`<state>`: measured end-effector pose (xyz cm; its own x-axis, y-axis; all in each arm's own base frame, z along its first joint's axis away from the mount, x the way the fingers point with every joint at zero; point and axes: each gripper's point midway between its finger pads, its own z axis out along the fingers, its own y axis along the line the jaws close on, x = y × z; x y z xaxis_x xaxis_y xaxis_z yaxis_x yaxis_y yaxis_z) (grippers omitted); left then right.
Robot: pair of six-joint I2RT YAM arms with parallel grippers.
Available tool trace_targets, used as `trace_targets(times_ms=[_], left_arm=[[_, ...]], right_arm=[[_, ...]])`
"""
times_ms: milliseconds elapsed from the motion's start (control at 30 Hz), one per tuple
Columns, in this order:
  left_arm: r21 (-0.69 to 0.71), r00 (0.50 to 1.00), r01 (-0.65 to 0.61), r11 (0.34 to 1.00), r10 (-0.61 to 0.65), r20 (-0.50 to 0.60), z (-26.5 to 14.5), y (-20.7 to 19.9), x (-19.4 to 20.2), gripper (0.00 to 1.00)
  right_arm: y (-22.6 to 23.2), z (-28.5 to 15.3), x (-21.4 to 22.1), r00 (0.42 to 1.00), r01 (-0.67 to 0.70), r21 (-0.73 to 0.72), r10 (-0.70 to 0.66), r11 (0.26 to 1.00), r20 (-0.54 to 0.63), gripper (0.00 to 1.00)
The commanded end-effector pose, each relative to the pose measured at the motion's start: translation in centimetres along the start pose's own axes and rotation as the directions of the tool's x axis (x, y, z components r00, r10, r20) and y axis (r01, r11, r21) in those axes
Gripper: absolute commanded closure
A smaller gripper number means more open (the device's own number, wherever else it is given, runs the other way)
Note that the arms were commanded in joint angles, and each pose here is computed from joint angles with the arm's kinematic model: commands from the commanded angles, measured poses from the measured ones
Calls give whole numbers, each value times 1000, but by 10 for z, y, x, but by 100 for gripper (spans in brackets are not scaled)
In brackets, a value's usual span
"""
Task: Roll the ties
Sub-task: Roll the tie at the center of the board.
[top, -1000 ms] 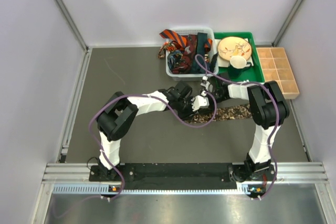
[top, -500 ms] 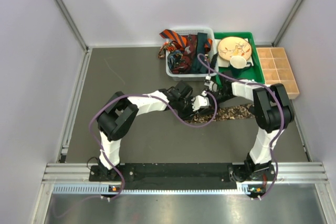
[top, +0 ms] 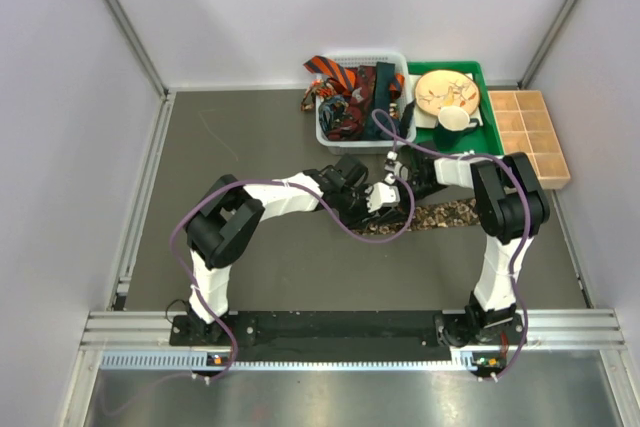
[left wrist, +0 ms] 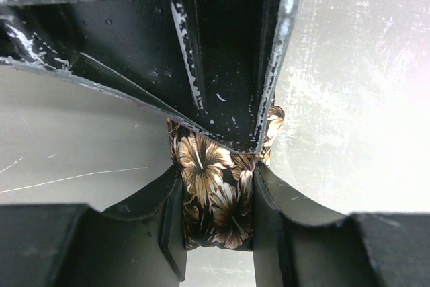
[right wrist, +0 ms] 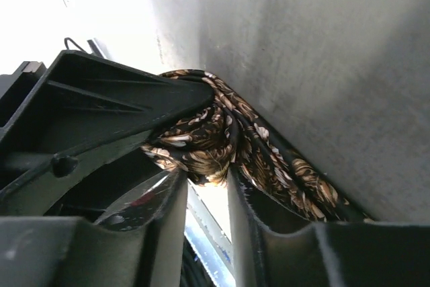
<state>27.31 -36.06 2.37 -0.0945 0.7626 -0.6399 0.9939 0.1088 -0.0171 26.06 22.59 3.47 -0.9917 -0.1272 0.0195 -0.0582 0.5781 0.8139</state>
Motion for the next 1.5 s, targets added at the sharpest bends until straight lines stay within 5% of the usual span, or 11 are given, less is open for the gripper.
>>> trace_targets(times_ms=[0,267,333,467,567,700,800,1000,1333,1467], left_arm=[[31,975,87,996,-78,-210,12,-16,64,78],[42,975,84,996,-73,-212,13,-19,64,77],[43,975,82,996,-71,-211,14,-19,64,77],[47,977,78,996,-67,-204,15,-19,62,73],[67,983,104,992,-92,-157,13,-21,56,60],[112,988,130,985,-139,74,-3,-12,25,36],[87,955,45,995,-68,289,-25,-4,-1,30],[56,871,-81,995,44,489,-31,-7,-29,17],[41,789,-139,989,85,608,-1,-9,-53,22],[51,832,-137,989,87,549,12,-12,-43,42]], right_arm=[[6,5,-10,1000,27,-19,-27,999,15,76],[28,-6,-16,994,99,-57,-96,993,62,65],[24,-4,-15,995,92,-51,-89,994,52,70],[2,2,-13,997,60,21,-61,998,38,100],[-18,3,-9,998,48,103,-51,994,24,100],[-47,0,-5,1000,-14,179,10,984,21,100],[-61,-3,-3,999,-45,213,42,976,17,100],[-69,-7,-5,999,-44,262,40,964,19,100],[-72,-10,-7,999,-43,291,42,956,8,100],[-64,-8,-7,999,-34,244,36,969,-4,100]])
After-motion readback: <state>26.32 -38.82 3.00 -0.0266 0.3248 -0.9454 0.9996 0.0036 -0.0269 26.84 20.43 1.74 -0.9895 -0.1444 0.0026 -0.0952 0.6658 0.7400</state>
